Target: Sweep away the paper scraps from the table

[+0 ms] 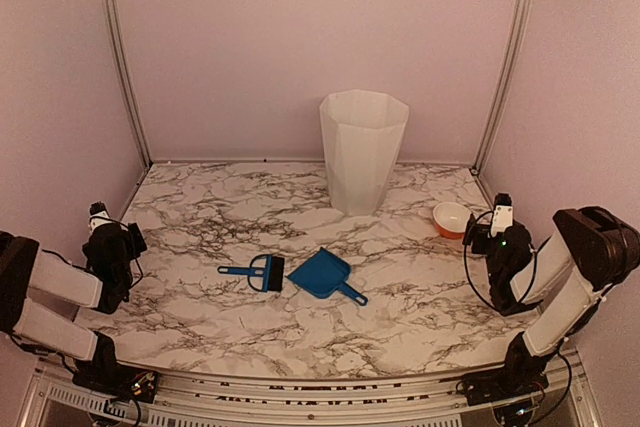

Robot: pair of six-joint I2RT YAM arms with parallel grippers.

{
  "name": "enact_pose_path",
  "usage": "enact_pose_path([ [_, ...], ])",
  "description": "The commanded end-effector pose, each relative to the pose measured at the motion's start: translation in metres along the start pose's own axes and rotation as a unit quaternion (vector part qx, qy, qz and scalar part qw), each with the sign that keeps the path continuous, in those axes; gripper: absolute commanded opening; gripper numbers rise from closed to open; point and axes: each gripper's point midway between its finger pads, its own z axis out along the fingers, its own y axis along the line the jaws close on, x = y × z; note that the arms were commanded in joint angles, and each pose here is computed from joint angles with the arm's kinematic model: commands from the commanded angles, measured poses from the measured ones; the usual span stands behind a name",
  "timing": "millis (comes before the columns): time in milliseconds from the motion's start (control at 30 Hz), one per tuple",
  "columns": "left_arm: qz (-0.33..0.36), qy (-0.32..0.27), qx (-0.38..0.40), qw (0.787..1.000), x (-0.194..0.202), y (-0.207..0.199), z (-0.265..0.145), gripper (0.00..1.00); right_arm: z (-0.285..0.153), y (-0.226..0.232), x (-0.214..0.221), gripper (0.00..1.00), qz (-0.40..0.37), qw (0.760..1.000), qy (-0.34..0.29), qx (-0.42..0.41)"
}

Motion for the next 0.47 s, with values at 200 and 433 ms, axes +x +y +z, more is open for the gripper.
enact_pose_path([
  [200, 0.002, -0.062, 0.099, 0.993, -0.027, -0.045, 0.022, 0.99, 0.006, -0.002, -0.021, 1.0, 0.013, 0.999, -0.037, 0.004],
  [433, 0.005, -0.06, 0.099, 0.993, -0.026, -0.046, 0.023, 0.99, 0.007, -0.001, -0.021, 1.0, 0.013, 0.999, -0.035, 0.003],
])
